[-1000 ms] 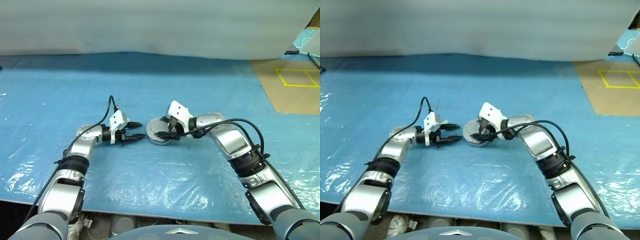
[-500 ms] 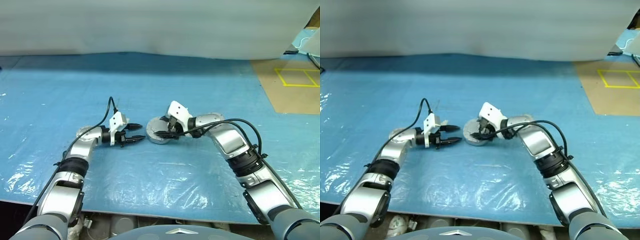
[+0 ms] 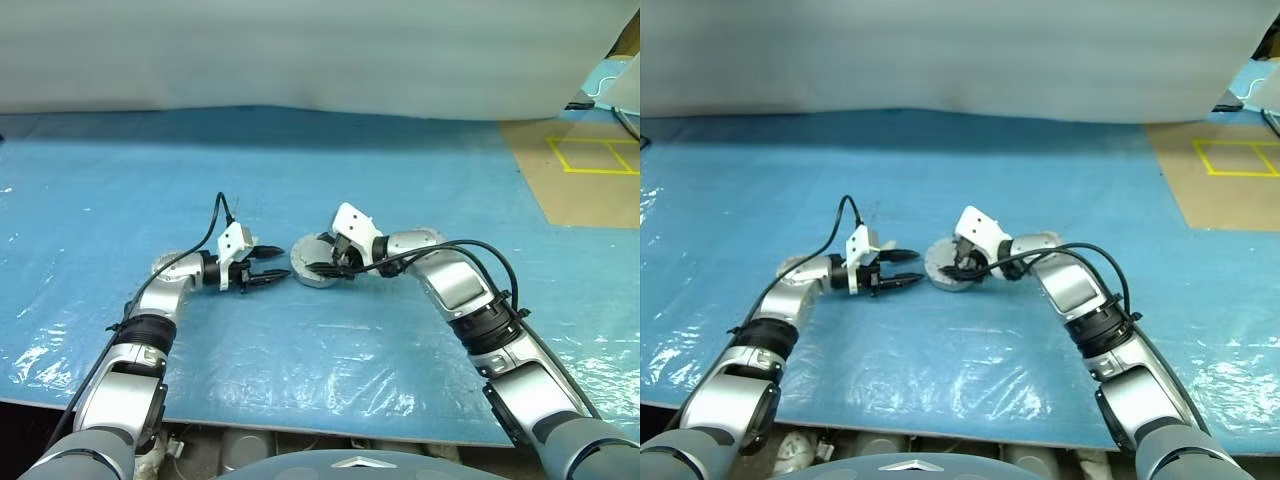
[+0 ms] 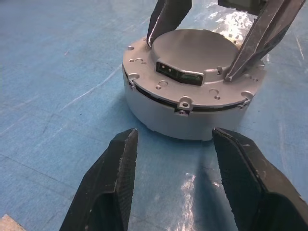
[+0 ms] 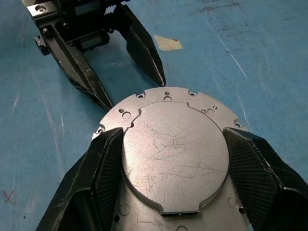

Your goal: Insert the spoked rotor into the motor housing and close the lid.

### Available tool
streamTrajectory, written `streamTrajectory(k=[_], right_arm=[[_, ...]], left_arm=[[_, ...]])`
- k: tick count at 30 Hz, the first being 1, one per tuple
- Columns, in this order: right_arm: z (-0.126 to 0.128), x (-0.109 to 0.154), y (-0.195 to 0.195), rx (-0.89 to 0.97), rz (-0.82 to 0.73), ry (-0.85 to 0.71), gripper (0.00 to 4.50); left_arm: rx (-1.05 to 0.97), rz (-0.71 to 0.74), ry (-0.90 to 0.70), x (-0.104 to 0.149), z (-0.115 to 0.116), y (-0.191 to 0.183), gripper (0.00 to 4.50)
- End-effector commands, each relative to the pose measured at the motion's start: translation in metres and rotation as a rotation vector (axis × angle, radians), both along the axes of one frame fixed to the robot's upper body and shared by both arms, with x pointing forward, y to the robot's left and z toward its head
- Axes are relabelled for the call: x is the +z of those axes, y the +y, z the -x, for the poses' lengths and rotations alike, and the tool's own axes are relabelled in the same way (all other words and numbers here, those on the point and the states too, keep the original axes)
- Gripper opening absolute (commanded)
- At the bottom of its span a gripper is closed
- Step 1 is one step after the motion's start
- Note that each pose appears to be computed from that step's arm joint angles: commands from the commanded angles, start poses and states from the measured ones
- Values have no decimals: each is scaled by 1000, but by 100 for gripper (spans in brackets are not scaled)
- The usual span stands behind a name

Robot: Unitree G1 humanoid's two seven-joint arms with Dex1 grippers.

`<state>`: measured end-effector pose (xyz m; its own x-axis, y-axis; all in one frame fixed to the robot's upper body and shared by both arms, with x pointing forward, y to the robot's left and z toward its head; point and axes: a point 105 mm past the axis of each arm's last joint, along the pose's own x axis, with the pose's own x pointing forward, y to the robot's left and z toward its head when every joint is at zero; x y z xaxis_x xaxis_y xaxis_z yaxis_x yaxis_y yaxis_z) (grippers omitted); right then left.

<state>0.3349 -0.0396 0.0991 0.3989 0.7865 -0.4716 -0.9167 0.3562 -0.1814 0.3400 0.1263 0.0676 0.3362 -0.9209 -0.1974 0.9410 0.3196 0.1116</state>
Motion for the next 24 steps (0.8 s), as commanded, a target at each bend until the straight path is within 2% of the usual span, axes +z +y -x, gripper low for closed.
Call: streamTrajectory(k=[1,5,19,24], right_arm=[[4,-21,-1,-44,17,93,295],[3,-25,1,-76,14,129,295],[0,-57,-20,-107,151,104,295],[-8,-72,-24,-238,115,215,295]], left_arm=[[16,37,-45,14,-2,4,260],[22,44,-43,15,0,7,260],[49,16,-51,22,2,27,260],[52,52,-75,31,-2,18,260]])
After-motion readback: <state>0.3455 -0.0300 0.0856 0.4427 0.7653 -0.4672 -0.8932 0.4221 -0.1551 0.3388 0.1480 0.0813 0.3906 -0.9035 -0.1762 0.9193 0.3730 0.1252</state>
